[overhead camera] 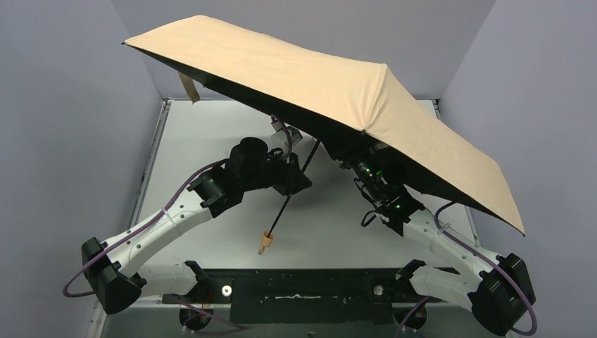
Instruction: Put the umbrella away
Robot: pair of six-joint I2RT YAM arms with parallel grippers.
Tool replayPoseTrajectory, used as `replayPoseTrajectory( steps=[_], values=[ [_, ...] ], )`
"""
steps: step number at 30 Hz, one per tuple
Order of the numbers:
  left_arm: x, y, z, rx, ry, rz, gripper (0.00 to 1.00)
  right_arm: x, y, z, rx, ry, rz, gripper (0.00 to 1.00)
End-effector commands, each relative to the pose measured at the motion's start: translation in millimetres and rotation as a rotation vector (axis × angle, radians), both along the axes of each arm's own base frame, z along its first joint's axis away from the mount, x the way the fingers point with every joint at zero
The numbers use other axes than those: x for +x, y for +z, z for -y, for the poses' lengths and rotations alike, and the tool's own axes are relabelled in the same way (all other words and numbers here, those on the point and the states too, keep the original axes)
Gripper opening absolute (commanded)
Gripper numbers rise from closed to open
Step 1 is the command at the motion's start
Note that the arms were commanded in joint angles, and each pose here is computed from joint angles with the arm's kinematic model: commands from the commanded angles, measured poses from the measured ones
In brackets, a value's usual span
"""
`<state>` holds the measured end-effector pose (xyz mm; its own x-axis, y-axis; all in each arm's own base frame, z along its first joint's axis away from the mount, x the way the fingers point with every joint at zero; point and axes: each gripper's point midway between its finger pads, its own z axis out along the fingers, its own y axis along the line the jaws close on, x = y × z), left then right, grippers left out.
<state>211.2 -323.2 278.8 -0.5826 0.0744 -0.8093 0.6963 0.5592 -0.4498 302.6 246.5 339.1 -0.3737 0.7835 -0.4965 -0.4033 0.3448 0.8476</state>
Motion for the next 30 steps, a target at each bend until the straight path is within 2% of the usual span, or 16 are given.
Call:
replayPoseTrajectory(
  steps=[1,13,21,30],
  values=[
    [6,56,1,-0.143,0.02,0.108,0.0,-8,49,14,0.134,-0.032,0.202,0.74],
    [0,61,5,-0.199,0.007,0.075,0.0,-12,63,26,0.214,-0.046,0.286,0.76],
    [-2,58,6,-0.224,0.008,0.057,0.0,-2,84,41,0.289,-0.096,0.311,0.84],
    [-4,54,9,-0.228,-0.011,0.045,0.0,23,96,42,0.423,-0.102,0.262,0.83]
  ],
)
